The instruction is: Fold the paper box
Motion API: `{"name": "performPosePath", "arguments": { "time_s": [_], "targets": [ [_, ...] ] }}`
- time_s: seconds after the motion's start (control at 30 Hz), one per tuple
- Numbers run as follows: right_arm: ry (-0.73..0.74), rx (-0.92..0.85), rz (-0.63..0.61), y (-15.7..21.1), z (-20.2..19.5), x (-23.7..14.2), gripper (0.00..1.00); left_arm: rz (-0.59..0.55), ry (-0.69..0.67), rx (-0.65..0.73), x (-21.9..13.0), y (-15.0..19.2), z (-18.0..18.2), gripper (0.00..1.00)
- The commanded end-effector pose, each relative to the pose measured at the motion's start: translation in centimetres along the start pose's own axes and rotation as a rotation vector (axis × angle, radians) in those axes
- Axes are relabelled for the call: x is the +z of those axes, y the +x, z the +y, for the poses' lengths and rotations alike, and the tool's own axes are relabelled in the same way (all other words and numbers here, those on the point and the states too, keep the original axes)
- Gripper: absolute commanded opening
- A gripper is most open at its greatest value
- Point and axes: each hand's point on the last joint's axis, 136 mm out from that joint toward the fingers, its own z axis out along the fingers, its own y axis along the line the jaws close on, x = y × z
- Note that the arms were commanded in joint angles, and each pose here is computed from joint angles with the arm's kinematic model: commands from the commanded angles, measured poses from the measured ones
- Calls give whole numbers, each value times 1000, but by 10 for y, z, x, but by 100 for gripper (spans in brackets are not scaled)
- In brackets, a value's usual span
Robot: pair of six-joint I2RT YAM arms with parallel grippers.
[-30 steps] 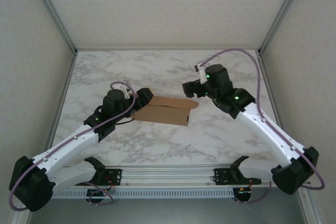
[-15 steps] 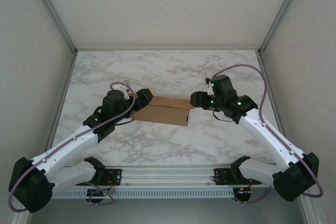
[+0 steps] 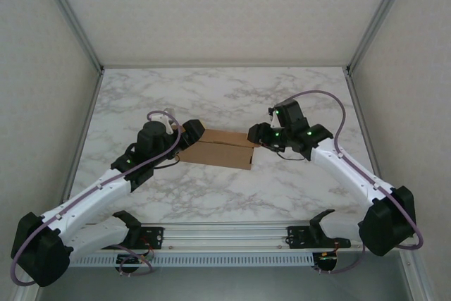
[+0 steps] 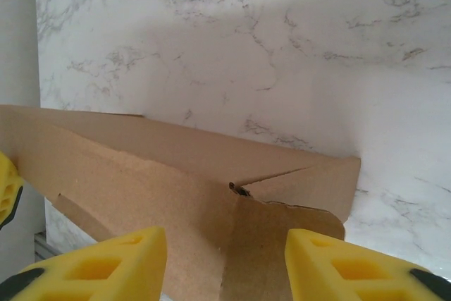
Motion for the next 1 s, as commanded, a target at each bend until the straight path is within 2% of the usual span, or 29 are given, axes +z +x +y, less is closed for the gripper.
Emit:
{"name": "performPosePath", "arguments": {
  "time_s": [0.0,0.1,0.23,0.37,0.5,0.77,0.97],
  "targets": [
    [-6,33,39,8,-7,12,47,48,-111,-7,1,18,35,85],
    [-1,25,52,10,-10,18,41,51,-112,-7,1,19,36,85],
    [95,-27,56,13,-25,20,35,54,-115,-5,1,19,36,85],
    [181,-74,72,20,-41,21,32,47,-125,1,-1,17,36,85],
    [220,-93,92,27,-50,26,32,35,-145,24,-5,11,35,90],
    [285,-156,61,26,-52,22,30,-59,-155,130,-31,-32,2,95],
    [295,-178,55,28,-52,23,30,-160,-220,145,-51,-64,15,95]
  ]
}}
